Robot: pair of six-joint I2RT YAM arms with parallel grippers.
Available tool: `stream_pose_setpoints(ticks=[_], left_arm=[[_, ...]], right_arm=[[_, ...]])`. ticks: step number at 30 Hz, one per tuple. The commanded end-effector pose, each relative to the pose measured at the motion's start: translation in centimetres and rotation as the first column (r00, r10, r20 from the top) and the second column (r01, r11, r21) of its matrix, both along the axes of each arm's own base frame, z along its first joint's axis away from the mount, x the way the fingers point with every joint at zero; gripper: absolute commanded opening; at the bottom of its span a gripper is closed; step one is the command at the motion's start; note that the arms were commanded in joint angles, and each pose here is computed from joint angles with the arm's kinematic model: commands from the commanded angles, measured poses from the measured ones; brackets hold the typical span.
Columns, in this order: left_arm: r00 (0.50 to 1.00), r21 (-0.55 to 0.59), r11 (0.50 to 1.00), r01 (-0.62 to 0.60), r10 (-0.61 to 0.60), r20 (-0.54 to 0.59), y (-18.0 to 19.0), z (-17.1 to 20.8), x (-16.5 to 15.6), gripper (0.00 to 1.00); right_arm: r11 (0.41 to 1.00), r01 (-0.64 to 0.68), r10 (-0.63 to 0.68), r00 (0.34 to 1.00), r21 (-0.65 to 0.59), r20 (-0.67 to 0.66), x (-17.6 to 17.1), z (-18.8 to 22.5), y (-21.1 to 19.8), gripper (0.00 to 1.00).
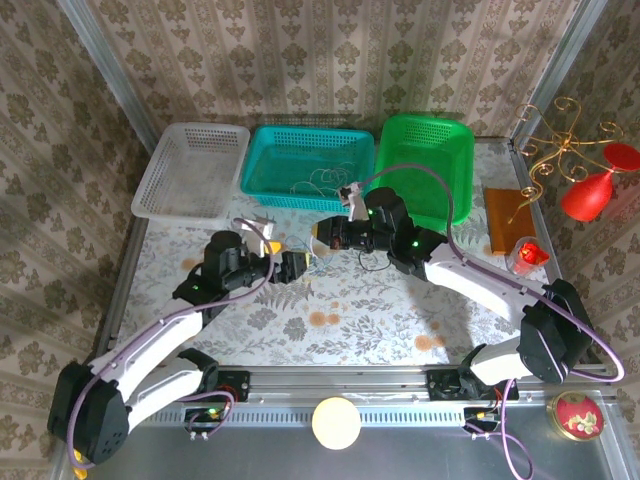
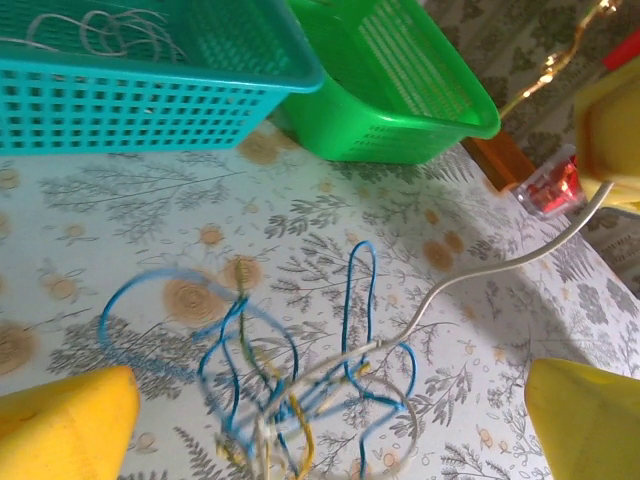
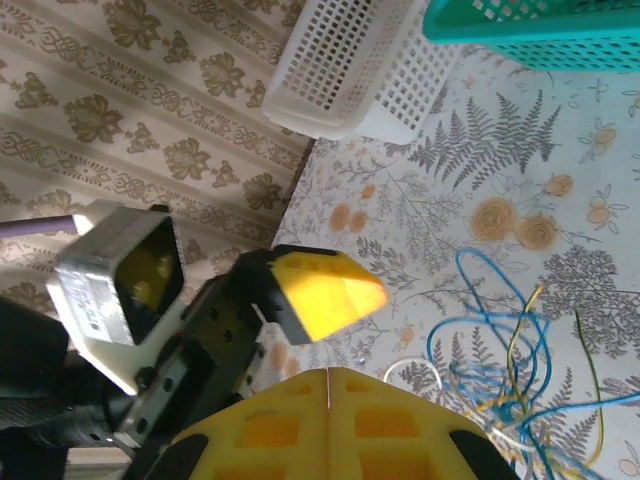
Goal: Untangle the cables
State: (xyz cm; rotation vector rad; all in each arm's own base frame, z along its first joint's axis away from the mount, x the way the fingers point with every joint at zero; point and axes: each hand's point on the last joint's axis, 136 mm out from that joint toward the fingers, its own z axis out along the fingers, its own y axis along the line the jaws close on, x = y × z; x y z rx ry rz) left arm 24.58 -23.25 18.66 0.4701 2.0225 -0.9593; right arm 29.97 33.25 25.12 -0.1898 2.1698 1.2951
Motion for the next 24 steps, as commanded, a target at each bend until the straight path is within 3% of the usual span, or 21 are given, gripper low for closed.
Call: stream_pose_setpoints(ticks=[1,7,10,14,18,24], left_arm=[[0.993,-0.01,0.997,0.071,-0.069,0.098,-1.9,1.1,0.2,1.0],[0.991,0.0,0.998,0.069,-0.069,0.114,-3.1,-0.2,1.0,0.88],[0.993,-0.008,0.999,0.039,-0.038,0.114,-3.1,-1.2,1.6,0.69],[0.996,-0.002,1.0,0.028,-0.027,0.085,-3.2,-3.3,1.9,0.53],[0.999,0.017,0.999,0.028,-0.028,0.04,-2.9,-5.7,1.4,0.35],[1.0,0.027,1.0,0.004,-0.004,-0.006,-1.8,-8.0,0.5,0.34]], right_arm=[[0.999,-0.03,0.03,0.999,0.023,0.015,-0.3,1.4,1.0,0.0],[0.997,-0.049,0.049,0.999,0.066,0.014,-0.8,2.7,2.0,0.0],[0.992,-0.064,0.062,0.998,0.108,0.023,-1.2,4.4,2.4,0.0],[0.984,-0.069,0.062,0.997,0.162,0.048,-1.3,7.3,2.4,0.0],[0.962,-0.066,0.031,0.991,0.265,0.134,-1.6,13.9,0.8,0.0],[0.928,-0.042,-0.051,0.97,0.37,0.239,-1.3,21.2,-2.0,0.0]])
